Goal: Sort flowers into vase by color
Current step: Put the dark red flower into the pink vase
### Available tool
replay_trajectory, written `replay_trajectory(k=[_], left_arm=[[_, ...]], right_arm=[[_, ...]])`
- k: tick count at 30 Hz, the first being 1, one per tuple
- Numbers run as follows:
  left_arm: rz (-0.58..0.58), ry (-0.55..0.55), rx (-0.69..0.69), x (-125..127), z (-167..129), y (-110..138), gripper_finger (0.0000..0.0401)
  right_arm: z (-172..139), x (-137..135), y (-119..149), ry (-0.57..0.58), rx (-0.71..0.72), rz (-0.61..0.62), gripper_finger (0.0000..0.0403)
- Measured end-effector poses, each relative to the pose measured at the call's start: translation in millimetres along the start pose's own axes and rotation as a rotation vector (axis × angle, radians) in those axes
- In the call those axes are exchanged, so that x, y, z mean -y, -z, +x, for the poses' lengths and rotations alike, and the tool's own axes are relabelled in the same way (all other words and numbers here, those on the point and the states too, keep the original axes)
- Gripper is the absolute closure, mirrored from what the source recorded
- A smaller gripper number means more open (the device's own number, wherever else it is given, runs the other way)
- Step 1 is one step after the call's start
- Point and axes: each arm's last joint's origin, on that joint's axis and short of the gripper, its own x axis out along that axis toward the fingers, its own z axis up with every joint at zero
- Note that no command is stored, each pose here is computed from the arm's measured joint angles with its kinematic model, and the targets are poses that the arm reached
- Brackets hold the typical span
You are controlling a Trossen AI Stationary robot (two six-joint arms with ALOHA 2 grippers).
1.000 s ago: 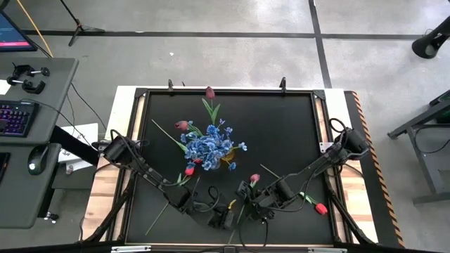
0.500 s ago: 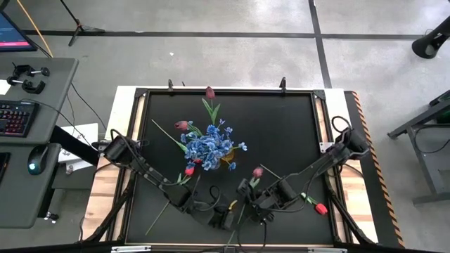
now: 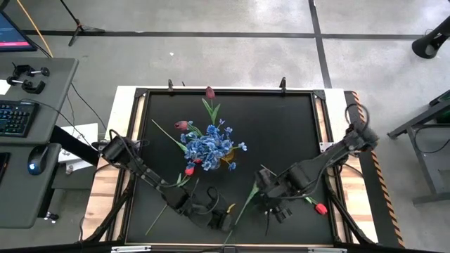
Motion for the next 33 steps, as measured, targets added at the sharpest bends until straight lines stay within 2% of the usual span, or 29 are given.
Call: replay_trajectory(k=[3,7,11,14,18,26,33], left_arm=[[0.032,-0.015,0.043,1.0,-8.4,13.8,0.0401],[0.08,0.001,0.16,1.8,-16.4,28.5,0.0401],[0.13,0.024,0.292,3.8,-20.2,32.1,0.0401],[0.181,0.01,0.312,4.7,-17.0,22.2,0.0401],[0.225,0.013,0.27,8.2,-10.1,3.2,0.0401],[0.232,0.005,0.279,10.0,-3.1,-23.7,0.0401],[0.237,0.014,0.287,11.2,-2.6,-26.4,0.0401]], right_arm=[[0.9,-7.1,36.9,-0.026,0.096,0.196,0.0183],[10.1,-18.1,78.3,-0.183,0.364,0.568,0.019],[33.4,-23.2,100.8,-0.327,0.696,0.908,0.0192],[47.4,-15.6,110.1,-0.303,0.916,1.053,0.0192],[55.4,0.2,107.8,-0.185,1.062,1.12,0.0193],[58.0,10.0,71.0,-0.19,1.052,0.965,0.0193],[54.8,14.7,67.5,-0.104,1.031,0.966,0.022]])
